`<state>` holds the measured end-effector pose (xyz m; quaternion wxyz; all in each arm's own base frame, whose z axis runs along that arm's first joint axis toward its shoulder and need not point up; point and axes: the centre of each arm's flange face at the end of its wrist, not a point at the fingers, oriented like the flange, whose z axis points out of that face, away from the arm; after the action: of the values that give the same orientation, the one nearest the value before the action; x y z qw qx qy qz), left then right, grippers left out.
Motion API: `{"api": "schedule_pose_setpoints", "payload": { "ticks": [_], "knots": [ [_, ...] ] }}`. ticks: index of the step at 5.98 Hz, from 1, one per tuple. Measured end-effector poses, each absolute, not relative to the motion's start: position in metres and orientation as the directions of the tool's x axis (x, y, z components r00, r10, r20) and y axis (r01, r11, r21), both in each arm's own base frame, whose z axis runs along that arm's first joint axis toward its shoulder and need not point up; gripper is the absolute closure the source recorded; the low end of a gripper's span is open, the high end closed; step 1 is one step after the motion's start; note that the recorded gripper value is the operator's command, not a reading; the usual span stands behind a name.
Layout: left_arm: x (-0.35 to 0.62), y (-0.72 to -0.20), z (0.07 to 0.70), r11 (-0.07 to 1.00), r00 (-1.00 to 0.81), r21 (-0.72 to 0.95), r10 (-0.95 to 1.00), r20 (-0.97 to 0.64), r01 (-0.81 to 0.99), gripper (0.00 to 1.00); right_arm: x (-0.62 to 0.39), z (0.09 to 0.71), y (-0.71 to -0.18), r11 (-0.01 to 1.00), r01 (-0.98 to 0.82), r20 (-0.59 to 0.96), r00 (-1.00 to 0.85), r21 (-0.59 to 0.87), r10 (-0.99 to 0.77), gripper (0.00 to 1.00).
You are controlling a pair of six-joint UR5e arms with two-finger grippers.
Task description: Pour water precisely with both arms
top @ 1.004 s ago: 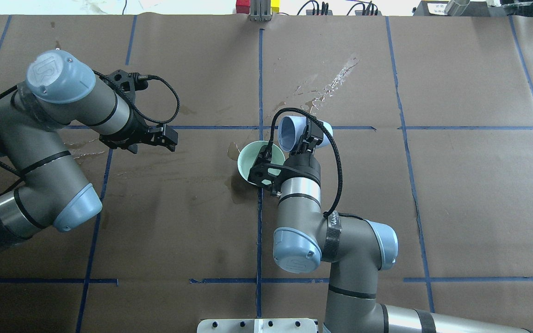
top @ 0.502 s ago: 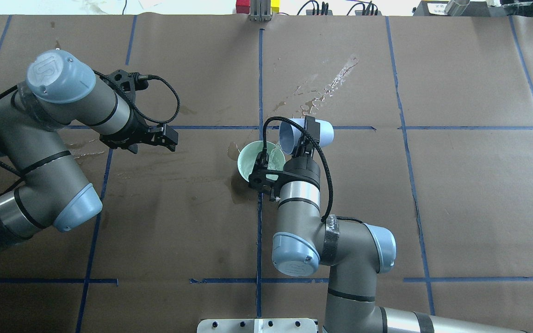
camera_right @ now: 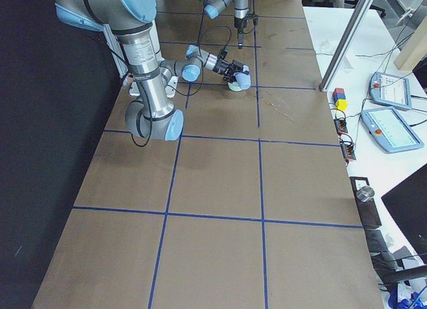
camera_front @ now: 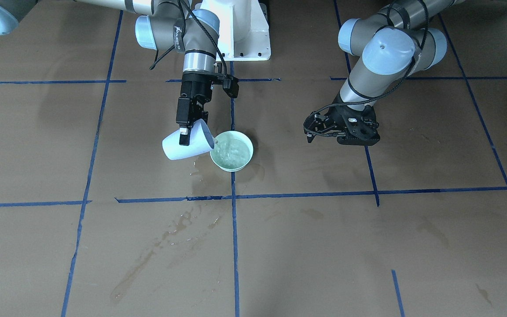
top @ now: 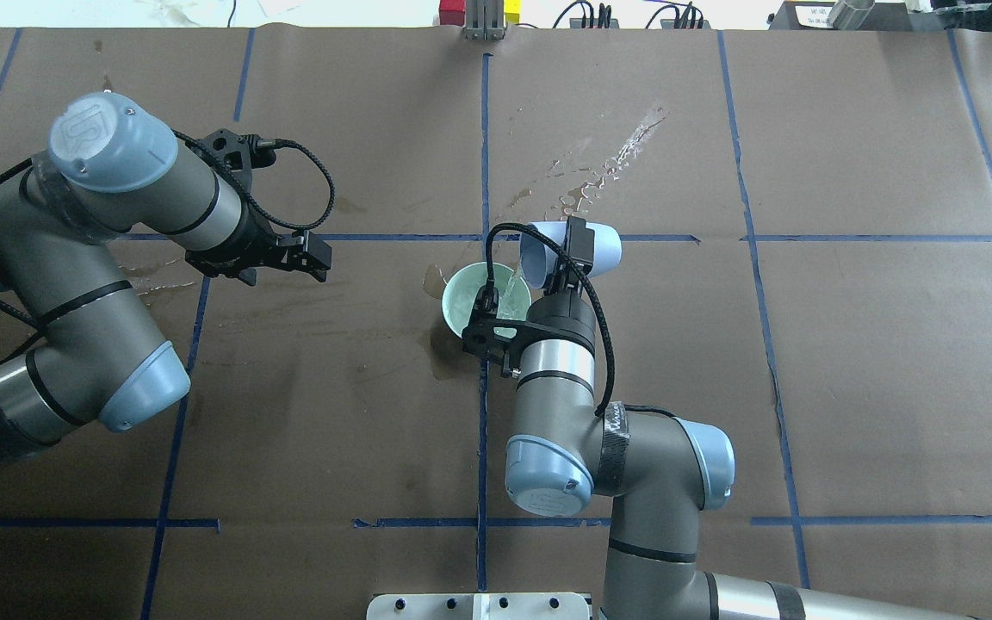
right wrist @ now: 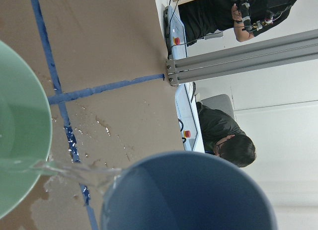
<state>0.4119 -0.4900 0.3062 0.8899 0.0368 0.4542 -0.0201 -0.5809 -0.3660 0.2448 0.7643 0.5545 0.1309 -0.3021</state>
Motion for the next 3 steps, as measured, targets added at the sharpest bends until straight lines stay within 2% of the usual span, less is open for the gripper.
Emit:
{"api": "schedule_pose_setpoints", "payload": {
  "ticks": [3],
  "knots": [
    [0.4116,-0.4902,0.3061,0.997,0.586,0.047,-0.003,-0.810,0.069,0.00,-0.5820,0.2460,-0.3643,0.193,0.628,-0.559,0.767,0.754,-0.315,1.00]
  ]
}}
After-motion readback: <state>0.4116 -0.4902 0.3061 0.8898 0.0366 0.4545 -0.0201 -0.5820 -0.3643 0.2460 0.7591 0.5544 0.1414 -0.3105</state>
